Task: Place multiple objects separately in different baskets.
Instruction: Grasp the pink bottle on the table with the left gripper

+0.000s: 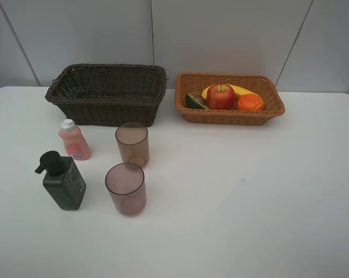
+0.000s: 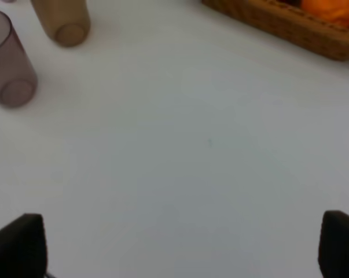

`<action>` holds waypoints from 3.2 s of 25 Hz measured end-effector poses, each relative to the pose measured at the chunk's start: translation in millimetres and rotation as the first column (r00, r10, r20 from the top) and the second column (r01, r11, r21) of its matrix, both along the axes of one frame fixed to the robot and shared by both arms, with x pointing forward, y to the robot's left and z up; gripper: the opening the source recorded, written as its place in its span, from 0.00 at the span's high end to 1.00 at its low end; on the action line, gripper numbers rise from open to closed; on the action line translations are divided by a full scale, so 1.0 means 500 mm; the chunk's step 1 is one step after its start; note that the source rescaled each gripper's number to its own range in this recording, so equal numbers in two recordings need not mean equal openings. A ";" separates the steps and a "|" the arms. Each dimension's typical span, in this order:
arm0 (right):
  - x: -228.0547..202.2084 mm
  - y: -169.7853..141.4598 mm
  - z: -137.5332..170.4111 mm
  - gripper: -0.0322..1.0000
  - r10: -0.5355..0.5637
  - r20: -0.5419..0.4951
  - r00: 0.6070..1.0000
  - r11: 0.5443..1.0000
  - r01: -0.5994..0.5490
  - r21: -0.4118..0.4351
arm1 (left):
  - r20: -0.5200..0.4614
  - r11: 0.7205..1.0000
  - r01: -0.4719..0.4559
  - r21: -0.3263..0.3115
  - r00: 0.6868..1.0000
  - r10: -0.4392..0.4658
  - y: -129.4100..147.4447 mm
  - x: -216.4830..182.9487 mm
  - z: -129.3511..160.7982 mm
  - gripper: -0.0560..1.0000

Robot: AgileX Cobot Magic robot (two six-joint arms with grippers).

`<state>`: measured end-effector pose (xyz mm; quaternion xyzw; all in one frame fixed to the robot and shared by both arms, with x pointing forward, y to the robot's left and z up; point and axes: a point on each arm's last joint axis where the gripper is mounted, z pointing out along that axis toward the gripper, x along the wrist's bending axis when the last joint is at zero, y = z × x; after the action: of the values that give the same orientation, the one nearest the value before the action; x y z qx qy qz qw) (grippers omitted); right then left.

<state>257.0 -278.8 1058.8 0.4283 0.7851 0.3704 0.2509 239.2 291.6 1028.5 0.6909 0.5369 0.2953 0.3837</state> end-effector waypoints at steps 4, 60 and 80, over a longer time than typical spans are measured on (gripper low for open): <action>-0.026 -0.008 0.003 0.02 -0.003 0.082 0.997 1.000 0.001 0.027 | 0.000 1.000 0.000 0.000 1.000 0.000 0.000 0.000 0.000 0.02; -0.054 -0.016 0.003 0.02 -0.335 0.201 0.921 0.942 0.332 0.052 | 0.000 1.000 0.000 0.000 1.000 0.000 0.000 0.000 0.000 0.02; -0.054 -0.016 0.003 0.02 -0.335 0.201 0.921 0.942 0.332 0.052 | 0.001 1.000 -0.003 -0.005 1.000 0.003 0.000 0.000 0.000 0.02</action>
<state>230.0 -286.5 1060.1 0.5169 0.6674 0.3713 0.3868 239.3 291.6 1028.7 0.6890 0.5384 0.2950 0.3851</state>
